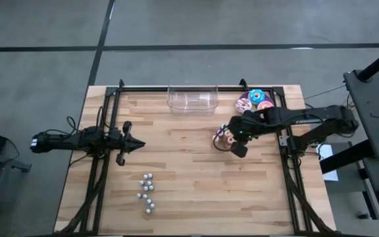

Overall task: Pick & Place food coloring
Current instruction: Put the large orange food coloring bottle into the transparent bin

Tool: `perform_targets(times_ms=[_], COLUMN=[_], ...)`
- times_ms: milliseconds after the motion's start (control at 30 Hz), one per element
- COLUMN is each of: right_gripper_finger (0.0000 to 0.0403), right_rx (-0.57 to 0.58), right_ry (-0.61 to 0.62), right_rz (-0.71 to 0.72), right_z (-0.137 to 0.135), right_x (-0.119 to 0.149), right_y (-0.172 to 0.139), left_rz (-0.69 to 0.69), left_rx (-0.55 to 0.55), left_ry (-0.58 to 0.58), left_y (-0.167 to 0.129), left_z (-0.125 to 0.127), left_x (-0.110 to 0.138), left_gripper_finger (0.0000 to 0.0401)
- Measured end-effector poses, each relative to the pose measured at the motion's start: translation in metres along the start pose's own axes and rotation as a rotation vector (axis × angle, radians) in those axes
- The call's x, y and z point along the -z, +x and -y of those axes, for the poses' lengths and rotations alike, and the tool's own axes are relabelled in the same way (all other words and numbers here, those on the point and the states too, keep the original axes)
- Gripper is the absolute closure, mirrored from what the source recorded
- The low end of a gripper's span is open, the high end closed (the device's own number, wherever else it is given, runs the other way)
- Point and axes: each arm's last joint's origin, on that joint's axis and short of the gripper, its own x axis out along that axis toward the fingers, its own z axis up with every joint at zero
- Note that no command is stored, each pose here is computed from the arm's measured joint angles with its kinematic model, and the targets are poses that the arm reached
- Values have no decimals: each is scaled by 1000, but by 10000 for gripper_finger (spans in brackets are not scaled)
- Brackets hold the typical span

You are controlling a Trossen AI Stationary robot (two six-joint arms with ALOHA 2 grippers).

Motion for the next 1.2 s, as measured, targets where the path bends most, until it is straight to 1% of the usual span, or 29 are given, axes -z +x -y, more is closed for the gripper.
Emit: perform_targets(times_ms=[133, 233, 433, 567, 767, 1200], right_gripper_finger=[323, 294, 244, 220, 204, 202], right_rx=[-1, -10, -110, -109, -88, -25], right_ry=[12, 54, 67, 88, 104, 32], right_rz=[0, -8, -62, -73, -99, -191], right_z=[0, -1, -4, -2, 0, 7], right_x=[0, 0, 1, 1, -3, -15], right_y=[1, 1, 1, 1, 8, 43], left_rz=[0, 0, 0, 0, 0, 0], left_rx=[0, 0, 0, 0, 0, 0], left_ry=[0, 0, 0, 0, 0, 0], left_y=[0, 0, 0, 0, 0, 0], left_z=[0, 0, 0, 0, 0, 0], left_x=[0, 0, 0, 0, 0, 0], left_gripper_finger=[401, 401, 401, 401, 401, 401])
